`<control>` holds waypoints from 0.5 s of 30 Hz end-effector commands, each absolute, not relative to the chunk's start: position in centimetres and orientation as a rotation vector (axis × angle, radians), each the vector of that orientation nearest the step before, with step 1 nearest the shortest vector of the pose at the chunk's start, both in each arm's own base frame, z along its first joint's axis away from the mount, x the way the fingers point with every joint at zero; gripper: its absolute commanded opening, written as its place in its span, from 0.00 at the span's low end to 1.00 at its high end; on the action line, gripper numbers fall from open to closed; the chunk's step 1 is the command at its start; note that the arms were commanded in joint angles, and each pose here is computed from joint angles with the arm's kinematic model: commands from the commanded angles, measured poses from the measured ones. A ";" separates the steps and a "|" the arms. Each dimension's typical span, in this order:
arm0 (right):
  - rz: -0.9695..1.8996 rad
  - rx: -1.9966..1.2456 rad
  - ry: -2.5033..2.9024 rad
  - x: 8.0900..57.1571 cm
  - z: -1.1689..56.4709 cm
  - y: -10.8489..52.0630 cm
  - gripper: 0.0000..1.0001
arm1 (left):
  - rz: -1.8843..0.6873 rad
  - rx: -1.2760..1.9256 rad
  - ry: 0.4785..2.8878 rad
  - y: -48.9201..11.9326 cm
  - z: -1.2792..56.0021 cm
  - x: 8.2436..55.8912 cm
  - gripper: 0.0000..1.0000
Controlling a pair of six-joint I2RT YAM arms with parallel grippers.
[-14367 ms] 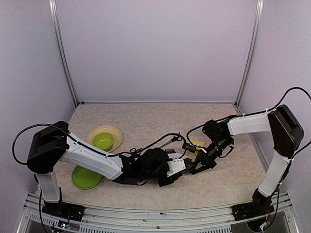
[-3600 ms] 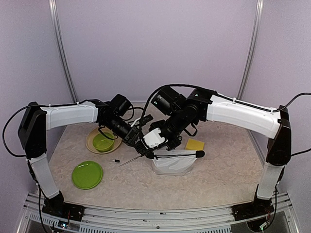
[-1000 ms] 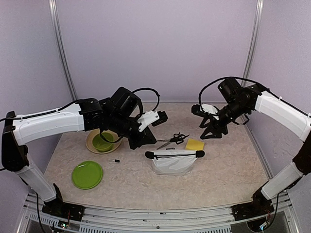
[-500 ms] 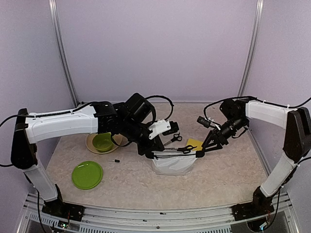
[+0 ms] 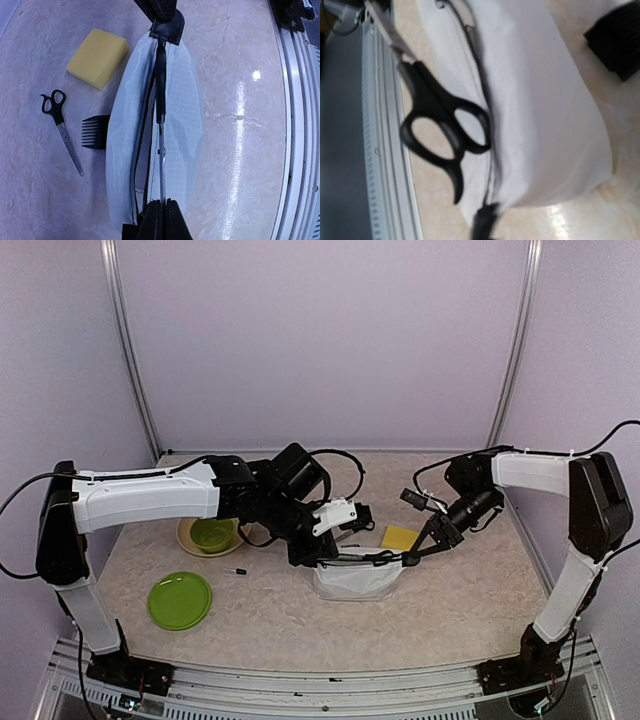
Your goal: Sort the hair-cutting tools
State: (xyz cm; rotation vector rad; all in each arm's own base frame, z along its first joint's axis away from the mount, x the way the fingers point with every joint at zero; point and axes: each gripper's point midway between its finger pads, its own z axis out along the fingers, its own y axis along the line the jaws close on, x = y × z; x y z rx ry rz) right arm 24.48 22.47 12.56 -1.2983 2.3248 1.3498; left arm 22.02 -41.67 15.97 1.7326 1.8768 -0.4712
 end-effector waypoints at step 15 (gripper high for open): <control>1.477 -1.256 2.308 24.4 13.4 23.2 0.00 | -0.356 1.724 1.791 -42.3 17.0 23.2 0.00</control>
